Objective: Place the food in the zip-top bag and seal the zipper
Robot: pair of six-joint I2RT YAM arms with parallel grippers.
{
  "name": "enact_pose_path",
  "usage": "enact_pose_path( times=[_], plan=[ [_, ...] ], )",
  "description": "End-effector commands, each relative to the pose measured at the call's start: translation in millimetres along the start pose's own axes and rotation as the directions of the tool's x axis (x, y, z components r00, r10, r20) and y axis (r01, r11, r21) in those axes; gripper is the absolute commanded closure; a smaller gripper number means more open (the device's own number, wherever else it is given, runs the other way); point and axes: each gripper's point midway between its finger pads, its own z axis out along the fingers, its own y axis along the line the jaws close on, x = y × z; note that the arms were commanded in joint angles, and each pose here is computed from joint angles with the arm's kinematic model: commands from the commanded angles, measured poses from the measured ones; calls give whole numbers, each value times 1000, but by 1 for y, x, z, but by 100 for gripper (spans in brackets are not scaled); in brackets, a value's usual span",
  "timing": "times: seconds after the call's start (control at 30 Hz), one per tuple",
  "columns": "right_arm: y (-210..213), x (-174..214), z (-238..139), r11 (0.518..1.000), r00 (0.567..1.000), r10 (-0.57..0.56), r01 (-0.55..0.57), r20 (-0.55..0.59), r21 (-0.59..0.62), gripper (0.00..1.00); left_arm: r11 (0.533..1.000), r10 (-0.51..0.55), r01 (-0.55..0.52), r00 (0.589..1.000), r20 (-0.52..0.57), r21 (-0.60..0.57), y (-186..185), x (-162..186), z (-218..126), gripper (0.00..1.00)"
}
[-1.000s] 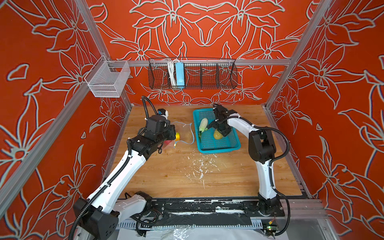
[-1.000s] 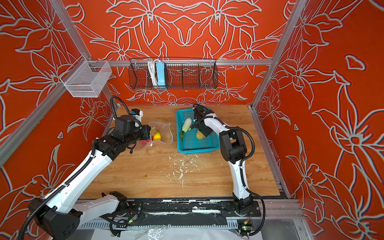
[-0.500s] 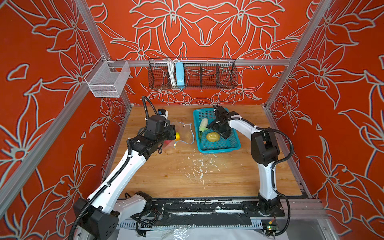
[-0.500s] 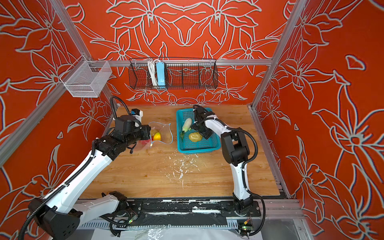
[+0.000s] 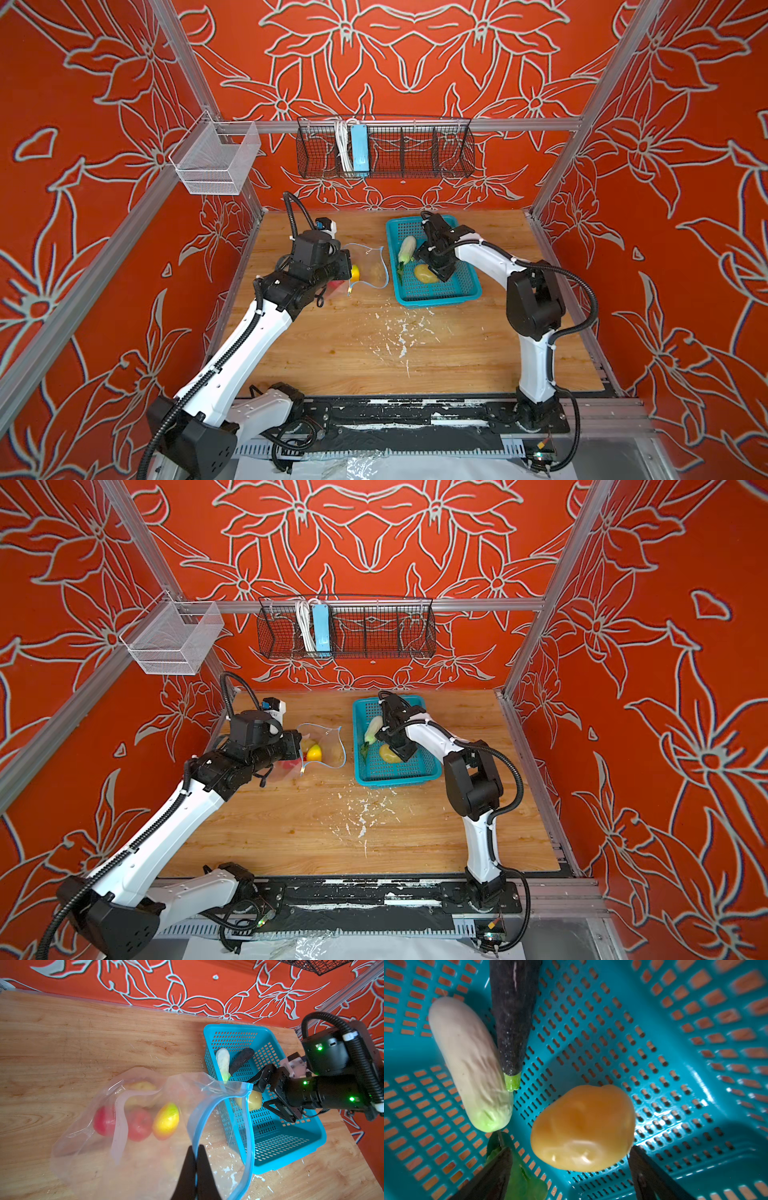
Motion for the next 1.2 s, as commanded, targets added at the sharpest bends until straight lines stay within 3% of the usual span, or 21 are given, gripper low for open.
enact_pose_path(
  times=[0.0, 0.27, 0.6, 0.73, 0.93, 1.17],
  plan=[
    [-14, 9, 15, 994, 998, 64, -62, -25, 88, 11, 1000, -3, 3, 1000, 28, 6, 0, -5, -6, 100],
    [-21, 10, 34, 980, 990, 142, -138, -19, 144, 10, 1000, -5, 5, 999, 36, 13, -1, -6, -9, 100],
    [-12, -3, 42, 975, 991, 137, -135, 6, 178, 9, 1000, -6, 5, 999, 49, 18, -2, -9, -13, 100],
    [0, -4, 44, 986, 996, 93, -90, -13, 139, 2, 1000, -5, 4, 999, 47, 17, -2, -8, -12, 100],
    [8, -11, 32, 995, 997, 75, -76, 24, 60, 2, 1000, -6, 5, 999, 51, 21, -2, -9, -13, 100],
    [-4, -15, 31, 990, 995, 99, -101, 28, 98, 3, 1000, -8, 7, 999, 48, 23, -3, -8, -13, 100]
  ],
)
